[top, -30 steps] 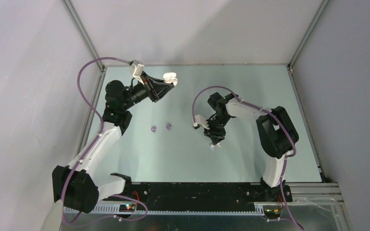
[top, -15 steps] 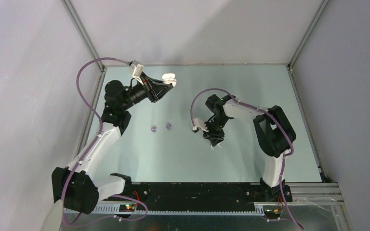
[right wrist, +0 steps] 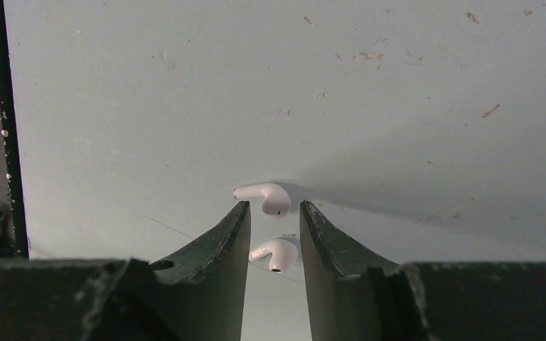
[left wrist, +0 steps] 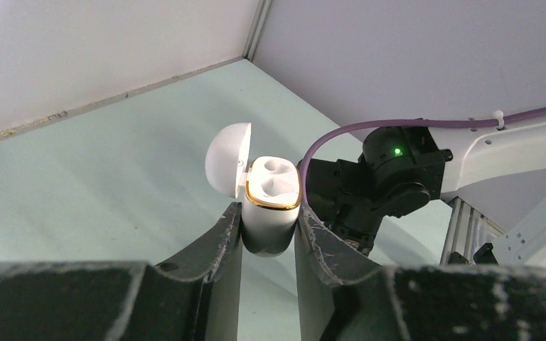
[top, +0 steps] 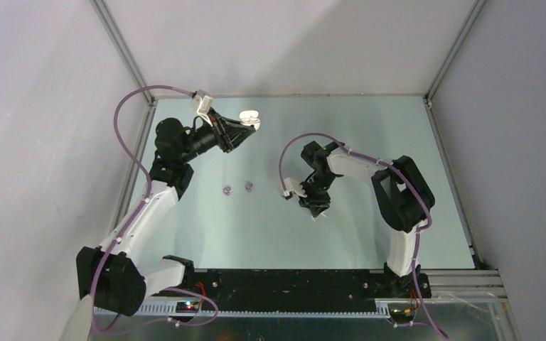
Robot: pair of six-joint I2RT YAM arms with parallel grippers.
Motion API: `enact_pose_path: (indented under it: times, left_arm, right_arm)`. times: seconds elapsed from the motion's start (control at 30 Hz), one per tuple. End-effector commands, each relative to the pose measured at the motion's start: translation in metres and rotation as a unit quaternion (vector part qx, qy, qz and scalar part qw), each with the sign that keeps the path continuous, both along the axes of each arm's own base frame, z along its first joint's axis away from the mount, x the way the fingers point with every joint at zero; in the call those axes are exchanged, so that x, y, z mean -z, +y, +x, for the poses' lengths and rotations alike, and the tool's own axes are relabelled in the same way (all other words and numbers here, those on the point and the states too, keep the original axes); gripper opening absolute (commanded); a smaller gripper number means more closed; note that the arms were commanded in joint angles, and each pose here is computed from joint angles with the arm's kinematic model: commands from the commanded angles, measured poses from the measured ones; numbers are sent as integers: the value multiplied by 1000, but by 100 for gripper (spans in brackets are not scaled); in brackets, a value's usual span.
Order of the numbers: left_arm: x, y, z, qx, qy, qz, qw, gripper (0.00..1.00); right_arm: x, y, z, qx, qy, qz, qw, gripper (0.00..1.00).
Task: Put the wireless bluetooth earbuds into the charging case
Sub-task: Pick up the earbud from the center of the board.
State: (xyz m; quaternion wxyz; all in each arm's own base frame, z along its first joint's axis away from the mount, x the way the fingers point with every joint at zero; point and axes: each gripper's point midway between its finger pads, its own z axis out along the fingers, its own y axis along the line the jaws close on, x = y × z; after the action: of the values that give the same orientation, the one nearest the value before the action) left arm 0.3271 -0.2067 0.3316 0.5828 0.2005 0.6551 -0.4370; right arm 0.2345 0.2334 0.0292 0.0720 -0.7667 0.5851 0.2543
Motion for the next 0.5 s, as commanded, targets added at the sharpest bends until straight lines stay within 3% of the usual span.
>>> enact_pose_path:
  times: [0.0, 0.47]
  left_arm:
    - [-24, 6, 4, -12, -41, 0, 999, 0]
    - [-18, 8, 5, -17, -36, 0, 999, 0]
  right_arm:
    - [3, 1, -5, -17, 4, -5, 1000, 36]
    - [8, -1, -6, -22, 3, -17, 1000, 33]
